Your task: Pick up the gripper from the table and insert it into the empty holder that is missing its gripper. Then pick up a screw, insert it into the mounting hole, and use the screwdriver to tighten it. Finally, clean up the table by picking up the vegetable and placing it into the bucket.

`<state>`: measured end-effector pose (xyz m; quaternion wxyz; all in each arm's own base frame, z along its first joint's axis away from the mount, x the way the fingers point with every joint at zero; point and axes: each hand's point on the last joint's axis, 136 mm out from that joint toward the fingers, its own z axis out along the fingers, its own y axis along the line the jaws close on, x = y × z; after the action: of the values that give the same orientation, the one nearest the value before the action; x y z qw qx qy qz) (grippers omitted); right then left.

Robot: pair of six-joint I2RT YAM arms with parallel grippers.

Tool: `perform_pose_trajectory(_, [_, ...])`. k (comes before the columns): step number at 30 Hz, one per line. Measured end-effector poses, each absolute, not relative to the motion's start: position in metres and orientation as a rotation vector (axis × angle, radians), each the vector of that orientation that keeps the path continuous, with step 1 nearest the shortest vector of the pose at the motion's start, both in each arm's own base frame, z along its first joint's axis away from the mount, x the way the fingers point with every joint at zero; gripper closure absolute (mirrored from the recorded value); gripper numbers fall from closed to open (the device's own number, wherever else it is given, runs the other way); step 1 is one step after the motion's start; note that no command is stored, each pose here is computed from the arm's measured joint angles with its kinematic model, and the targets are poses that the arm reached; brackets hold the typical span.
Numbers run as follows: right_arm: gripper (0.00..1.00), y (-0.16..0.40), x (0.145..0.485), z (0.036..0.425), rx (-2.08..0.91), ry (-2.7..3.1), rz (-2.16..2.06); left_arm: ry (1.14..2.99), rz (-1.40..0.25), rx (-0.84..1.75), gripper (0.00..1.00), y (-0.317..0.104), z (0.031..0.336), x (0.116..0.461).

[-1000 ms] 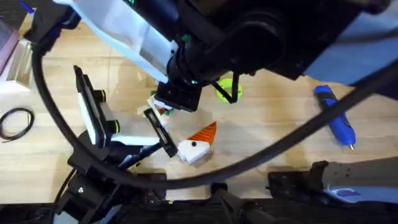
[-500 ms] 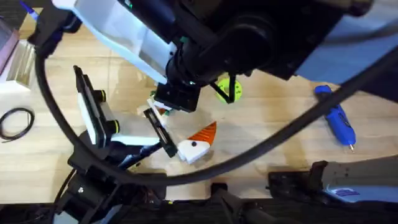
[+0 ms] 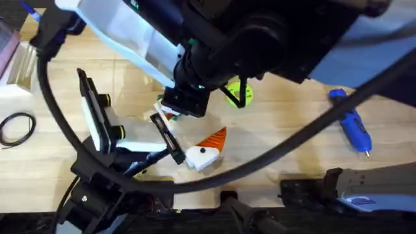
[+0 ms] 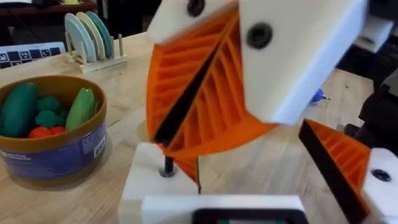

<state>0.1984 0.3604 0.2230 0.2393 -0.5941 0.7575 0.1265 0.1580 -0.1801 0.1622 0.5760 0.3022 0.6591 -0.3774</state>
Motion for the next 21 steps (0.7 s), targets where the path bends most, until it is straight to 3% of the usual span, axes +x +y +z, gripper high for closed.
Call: perform_pose_trajectory(21, [0.995,0.359,0.1965,0.2176,-1.642,2.093,0.343,1.542,-0.885,0.709,0.013,-0.1803,0.1623,0.1578])
